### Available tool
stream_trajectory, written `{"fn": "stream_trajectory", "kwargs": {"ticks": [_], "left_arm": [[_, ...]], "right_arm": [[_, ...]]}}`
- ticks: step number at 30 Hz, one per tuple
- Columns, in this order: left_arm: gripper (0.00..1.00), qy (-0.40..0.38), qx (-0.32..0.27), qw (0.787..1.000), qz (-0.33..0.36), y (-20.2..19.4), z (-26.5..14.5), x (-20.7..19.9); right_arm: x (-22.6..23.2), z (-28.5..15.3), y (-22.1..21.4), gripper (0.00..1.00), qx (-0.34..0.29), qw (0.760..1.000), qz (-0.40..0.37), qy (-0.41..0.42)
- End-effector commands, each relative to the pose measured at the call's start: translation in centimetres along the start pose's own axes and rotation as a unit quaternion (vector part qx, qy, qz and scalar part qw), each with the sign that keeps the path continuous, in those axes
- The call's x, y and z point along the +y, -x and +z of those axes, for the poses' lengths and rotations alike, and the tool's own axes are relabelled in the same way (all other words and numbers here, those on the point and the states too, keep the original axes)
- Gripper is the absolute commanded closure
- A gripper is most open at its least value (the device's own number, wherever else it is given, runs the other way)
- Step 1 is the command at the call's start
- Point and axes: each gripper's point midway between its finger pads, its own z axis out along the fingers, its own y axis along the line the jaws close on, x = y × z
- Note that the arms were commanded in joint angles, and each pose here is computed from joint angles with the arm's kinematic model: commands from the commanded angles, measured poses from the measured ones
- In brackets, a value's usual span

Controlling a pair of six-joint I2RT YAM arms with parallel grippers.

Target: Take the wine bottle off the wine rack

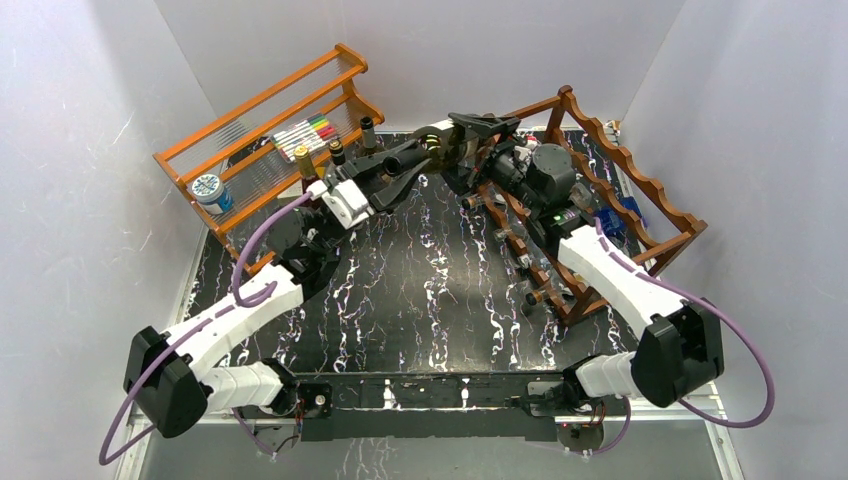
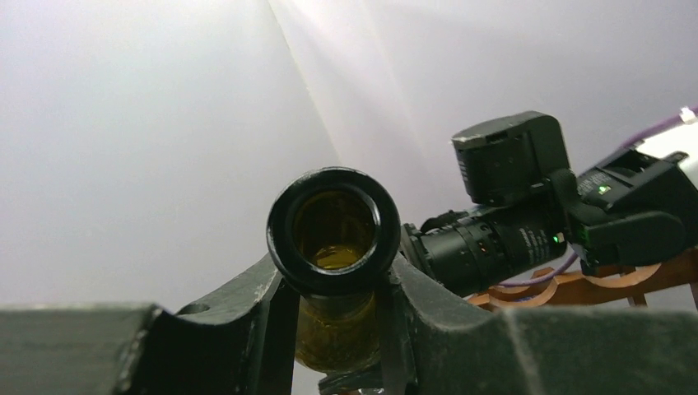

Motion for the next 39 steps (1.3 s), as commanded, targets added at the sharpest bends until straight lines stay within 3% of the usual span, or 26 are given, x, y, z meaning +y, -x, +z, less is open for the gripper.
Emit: {"fn": "stream_trajectory", "kwargs": {"ticks": [1, 8, 15, 20, 25, 31, 34, 39], "left_arm": [[1.00, 0.101, -0.129, 0.983, 0.082, 11.4, -0.8, 5.1], [1.00, 0.180, -0.116, 0.974, 0.078, 12.6, -2.5, 7.9], [1.00, 0.279, 0.019, 0.960, 0.001, 6.8, -6.3, 9.7], [1.00, 0.293, 0.140, 0.942, -0.084, 1.6, -8.5, 8.3], [1.00, 0.293, 0.228, 0.914, -0.160, -2.8, -11.1, 5.6], [1.00, 0.295, 0.301, 0.887, -0.187, -5.7, -14.4, 3.5], [1.00, 0.314, 0.333, 0.870, -0.186, -6.7, -16.2, 3.3], [1.00, 0.346, 0.361, 0.848, -0.179, -7.6, -18.5, 3.5]], "right_arm": [[4.0, -2.3, -0.1, 0.02, -0.022, 0.997, -0.029, 0.064], [4.7, -2.8, 1.0, 0.02, -0.041, 0.995, -0.069, 0.055], [3.8, -2.7, 1.7, 0.02, -0.035, 0.991, -0.124, 0.028], [4.5, -2.6, 0.1, 0.02, -0.001, 0.974, -0.227, 0.028], [5.2, -2.4, -1.4, 0.02, 0.034, 0.922, -0.385, 0.016], [3.3, -3.2, -1.0, 0.02, 0.064, 0.844, -0.532, -0.012], [3.3, -3.9, -0.1, 0.02, 0.058, 0.788, -0.612, -0.037], [4.9, -5.7, 3.4, 0.02, -0.024, 0.688, -0.717, -0.112]]}}
